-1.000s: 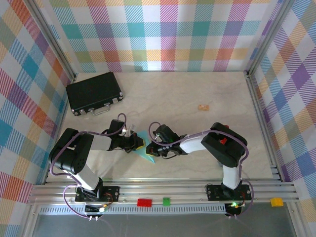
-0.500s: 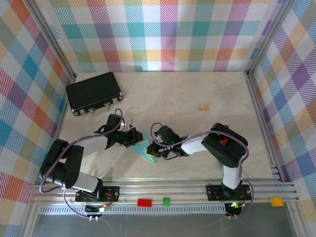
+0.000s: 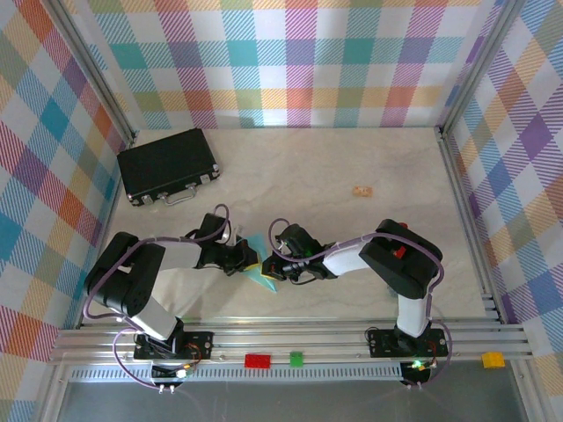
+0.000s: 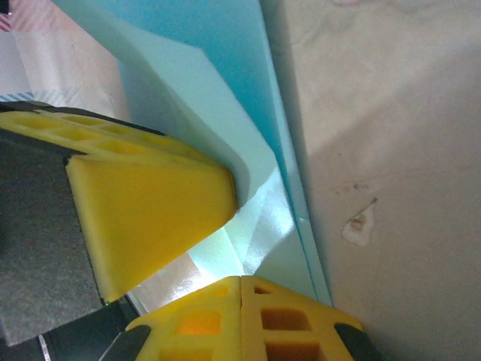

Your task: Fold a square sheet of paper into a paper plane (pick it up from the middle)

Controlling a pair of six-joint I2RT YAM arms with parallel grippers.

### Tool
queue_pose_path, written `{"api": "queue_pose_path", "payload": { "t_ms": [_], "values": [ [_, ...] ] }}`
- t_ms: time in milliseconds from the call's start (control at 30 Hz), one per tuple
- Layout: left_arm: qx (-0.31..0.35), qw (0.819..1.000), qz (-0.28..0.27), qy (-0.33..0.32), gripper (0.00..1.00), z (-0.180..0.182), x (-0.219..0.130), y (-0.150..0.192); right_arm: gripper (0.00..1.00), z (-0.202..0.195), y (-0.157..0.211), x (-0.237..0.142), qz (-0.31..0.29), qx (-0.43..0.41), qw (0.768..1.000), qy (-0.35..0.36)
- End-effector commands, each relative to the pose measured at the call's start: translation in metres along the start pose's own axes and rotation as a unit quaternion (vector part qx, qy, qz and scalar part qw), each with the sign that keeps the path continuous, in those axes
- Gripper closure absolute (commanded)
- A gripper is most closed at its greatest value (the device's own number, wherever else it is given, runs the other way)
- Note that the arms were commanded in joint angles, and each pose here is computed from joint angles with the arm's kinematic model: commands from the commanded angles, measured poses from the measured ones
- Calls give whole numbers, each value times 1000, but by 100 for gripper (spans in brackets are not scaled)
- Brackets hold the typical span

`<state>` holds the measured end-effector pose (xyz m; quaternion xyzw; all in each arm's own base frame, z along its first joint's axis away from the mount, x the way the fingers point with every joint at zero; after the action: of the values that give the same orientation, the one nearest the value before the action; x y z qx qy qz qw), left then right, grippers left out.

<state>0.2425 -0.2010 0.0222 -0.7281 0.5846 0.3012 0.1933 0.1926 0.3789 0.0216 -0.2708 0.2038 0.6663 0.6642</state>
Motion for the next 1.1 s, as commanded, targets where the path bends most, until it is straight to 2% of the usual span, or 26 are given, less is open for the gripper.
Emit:
{"api": "queue_pose_path", "payload": {
  "t_ms": [0,200,433,600,700,867,1067],
  "values": [
    [-25,998,-45,-47,99,32,-5,-28,100,-73,41,-4,54,60,989,125],
    [-24,998,-57,-23,96,23,-17,-51,100,-76,44,-5,57,59,988,131],
    [-20,999,-49,4,94,9,-20,-55,100,-75,44,-4,59,57,988,129],
    [-13,998,-60,-6,94,1,-25,-65,100,-72,43,-3,62,55,989,126],
    [-5,998,-51,32,93,-17,-30,-60,100,-70,42,-4,60,51,989,128],
    [23,997,-57,50,91,-35,-44,-41,100,-70,41,-3,58,54,988,131],
    [33,998,-26,46,91,-27,-26,-27,100,-70,41,-4,60,52,988,134]
  ]
}}
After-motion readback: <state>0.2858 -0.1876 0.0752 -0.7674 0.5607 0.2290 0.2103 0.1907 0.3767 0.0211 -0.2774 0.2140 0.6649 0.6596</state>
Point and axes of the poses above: each hand's point on the last joint's axis, 136 mm out from that joint toward the fingers, its own x axis out along the fingers, its own z axis along the line the jaws close on, y = z × x, the point moved 1 cm from there along -x, back along the fingers, and after that the axes turned 4 degrees about -x, right-handed, at the moved point
